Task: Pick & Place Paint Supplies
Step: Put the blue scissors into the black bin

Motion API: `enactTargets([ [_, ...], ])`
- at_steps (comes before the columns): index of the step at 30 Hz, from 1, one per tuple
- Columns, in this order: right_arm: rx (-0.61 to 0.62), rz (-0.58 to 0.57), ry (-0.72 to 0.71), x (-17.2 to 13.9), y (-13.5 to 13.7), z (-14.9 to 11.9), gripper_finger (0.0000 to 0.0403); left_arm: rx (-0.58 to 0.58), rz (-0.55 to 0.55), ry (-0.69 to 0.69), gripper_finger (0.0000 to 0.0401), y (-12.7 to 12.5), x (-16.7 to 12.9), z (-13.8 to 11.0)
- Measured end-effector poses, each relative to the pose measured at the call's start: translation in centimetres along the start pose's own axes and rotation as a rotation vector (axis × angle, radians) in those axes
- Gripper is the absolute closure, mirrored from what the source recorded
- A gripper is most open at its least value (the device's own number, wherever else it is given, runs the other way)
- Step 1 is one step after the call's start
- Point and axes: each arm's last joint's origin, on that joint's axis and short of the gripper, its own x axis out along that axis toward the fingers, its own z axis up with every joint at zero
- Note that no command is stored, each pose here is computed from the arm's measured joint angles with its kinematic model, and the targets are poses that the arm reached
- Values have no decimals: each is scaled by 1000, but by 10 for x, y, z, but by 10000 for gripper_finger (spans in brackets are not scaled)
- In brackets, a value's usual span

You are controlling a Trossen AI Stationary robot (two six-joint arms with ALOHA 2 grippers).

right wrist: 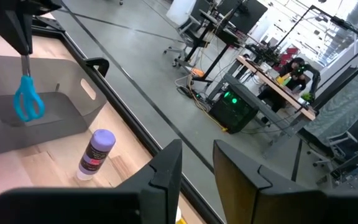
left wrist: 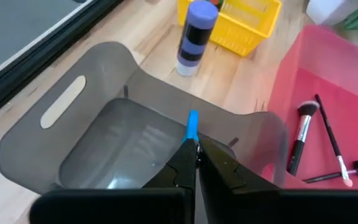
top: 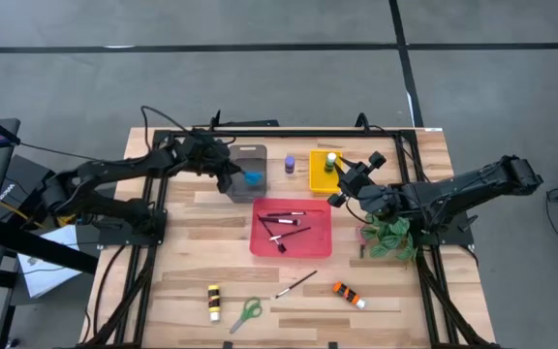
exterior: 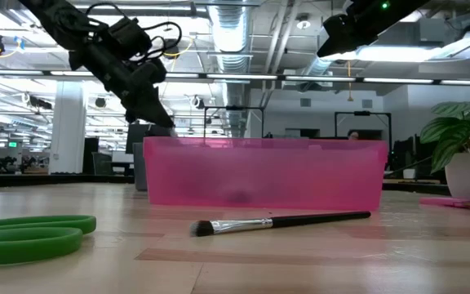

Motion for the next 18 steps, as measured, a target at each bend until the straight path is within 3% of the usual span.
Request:
enactTargets([
  [18,11,30,31,13,-3,-4,317,-13,-81,61,400,-3,2,-6],
])
